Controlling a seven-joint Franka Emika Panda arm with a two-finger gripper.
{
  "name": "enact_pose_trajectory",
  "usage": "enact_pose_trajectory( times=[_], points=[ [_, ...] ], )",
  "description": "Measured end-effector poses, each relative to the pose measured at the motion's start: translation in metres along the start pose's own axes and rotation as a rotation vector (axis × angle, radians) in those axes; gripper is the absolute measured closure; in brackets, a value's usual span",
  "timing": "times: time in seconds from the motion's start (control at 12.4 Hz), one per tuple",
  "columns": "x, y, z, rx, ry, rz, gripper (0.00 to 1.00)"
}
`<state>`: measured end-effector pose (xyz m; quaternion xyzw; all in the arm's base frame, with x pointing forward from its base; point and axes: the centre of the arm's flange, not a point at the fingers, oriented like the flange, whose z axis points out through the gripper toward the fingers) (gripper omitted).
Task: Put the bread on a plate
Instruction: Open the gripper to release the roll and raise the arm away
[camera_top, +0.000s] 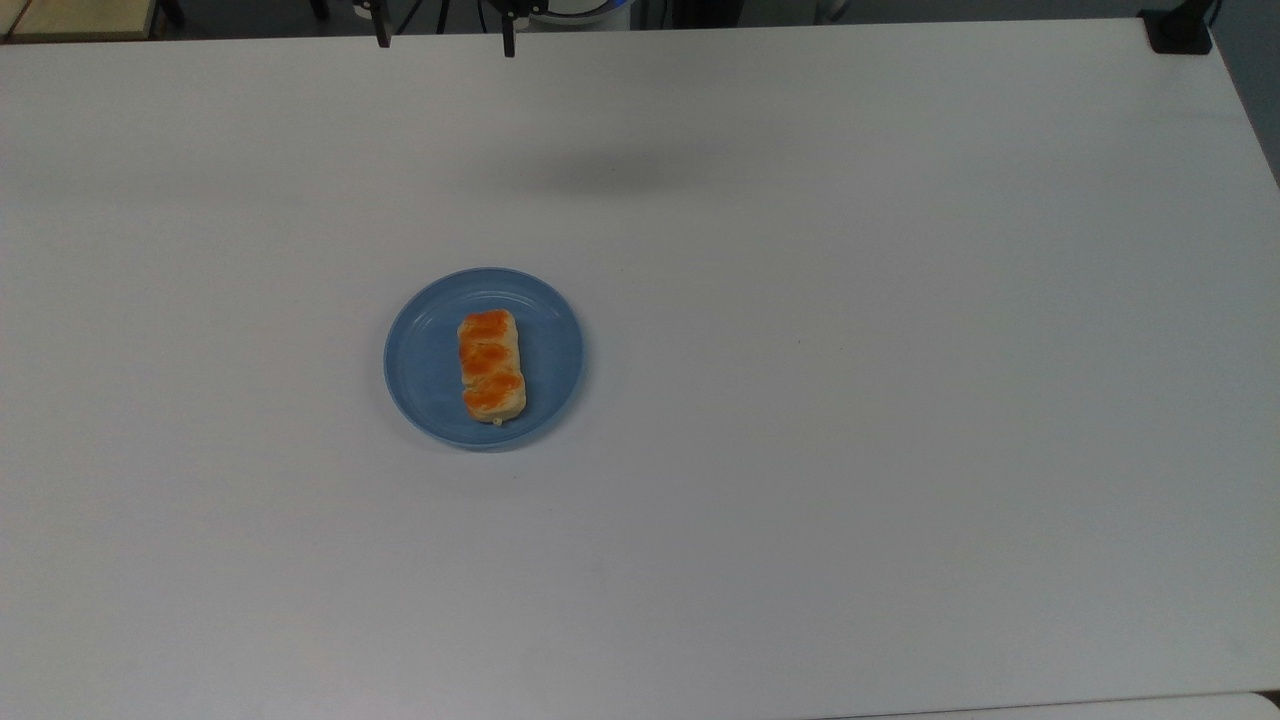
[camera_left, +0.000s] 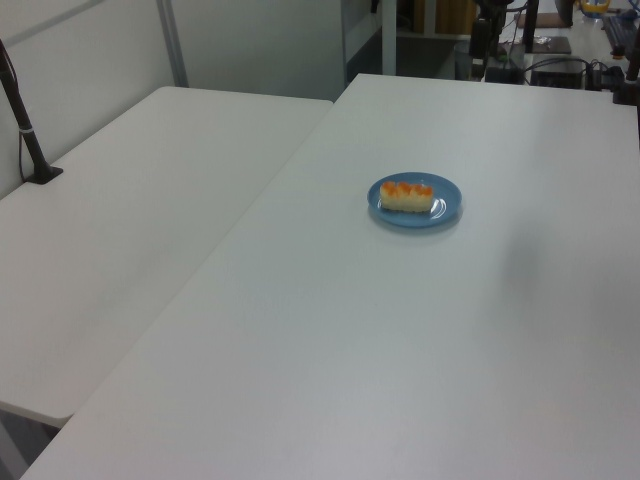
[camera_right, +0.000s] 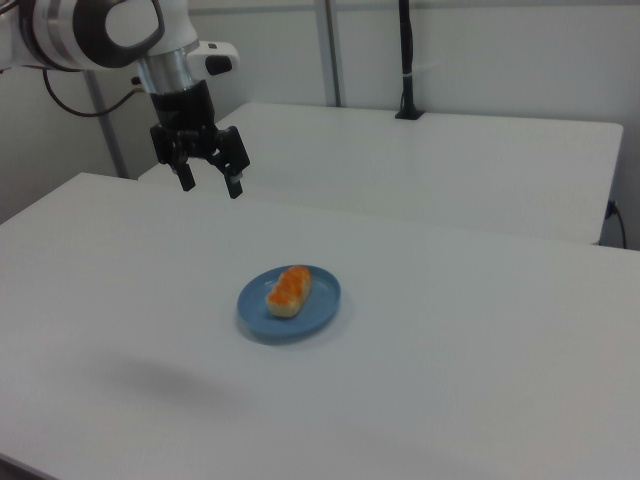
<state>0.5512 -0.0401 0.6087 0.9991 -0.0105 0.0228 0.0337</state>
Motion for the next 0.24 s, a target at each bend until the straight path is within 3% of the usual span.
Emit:
enact_pose_trajectory(
  times=[0.24],
  points=[
    [0.0008, -0.0013, 0.0122, 0.002, -0.024, -0.002, 0.0]
  ],
)
